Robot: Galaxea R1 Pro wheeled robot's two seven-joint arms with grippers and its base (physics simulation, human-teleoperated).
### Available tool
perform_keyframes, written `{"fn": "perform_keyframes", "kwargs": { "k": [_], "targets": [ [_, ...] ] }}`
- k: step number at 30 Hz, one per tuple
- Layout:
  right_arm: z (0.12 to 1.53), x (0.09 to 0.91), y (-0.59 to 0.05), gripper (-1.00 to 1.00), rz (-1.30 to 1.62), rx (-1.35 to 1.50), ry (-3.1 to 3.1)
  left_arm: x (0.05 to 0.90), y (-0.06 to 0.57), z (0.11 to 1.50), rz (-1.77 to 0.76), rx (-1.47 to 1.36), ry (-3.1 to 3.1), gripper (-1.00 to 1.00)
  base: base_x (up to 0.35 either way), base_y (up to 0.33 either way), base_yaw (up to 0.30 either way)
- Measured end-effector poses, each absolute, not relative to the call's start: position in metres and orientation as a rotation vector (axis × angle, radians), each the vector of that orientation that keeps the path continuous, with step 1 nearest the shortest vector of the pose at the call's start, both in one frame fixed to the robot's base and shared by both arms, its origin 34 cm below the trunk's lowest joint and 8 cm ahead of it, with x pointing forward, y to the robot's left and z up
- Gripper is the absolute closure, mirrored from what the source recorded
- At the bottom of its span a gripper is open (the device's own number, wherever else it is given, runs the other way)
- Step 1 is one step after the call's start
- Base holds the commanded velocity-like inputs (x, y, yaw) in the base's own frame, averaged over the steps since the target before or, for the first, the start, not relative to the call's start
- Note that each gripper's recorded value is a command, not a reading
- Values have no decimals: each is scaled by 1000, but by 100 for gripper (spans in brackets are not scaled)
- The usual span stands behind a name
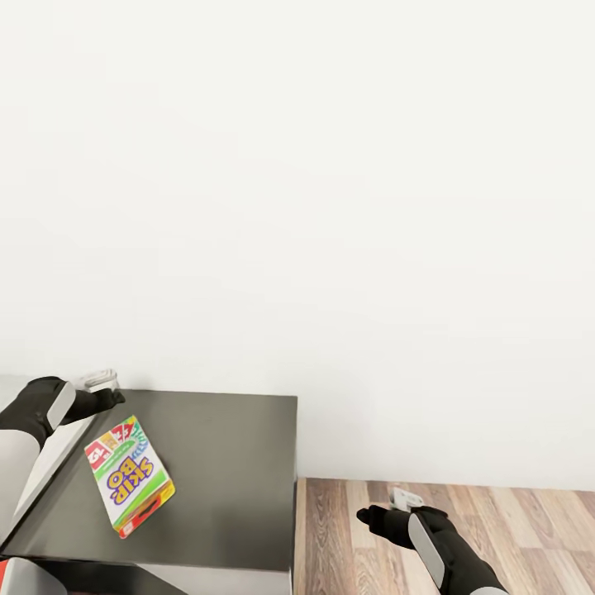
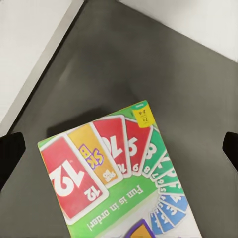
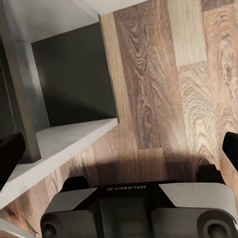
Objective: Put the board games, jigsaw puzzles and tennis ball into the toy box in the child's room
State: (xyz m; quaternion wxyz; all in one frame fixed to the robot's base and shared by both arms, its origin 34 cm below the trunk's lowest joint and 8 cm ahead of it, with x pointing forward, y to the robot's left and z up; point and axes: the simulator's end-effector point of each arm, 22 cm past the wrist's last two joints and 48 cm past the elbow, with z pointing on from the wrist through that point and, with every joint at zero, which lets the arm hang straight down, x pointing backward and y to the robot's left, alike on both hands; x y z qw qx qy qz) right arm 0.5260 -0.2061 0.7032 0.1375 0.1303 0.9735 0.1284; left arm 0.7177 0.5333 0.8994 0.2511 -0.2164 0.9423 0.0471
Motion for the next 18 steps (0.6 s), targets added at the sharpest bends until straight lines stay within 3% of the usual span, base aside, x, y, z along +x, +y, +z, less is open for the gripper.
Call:
{"fn": "perform_keyframes", "kwargs": {
  "k": [18],
  "targets": [
    [696, 520, -205, -100, 372, 381, 2835, 725, 539, 895, 155, -573, 2528, -100, 4, 2, 0]
  ]
}}
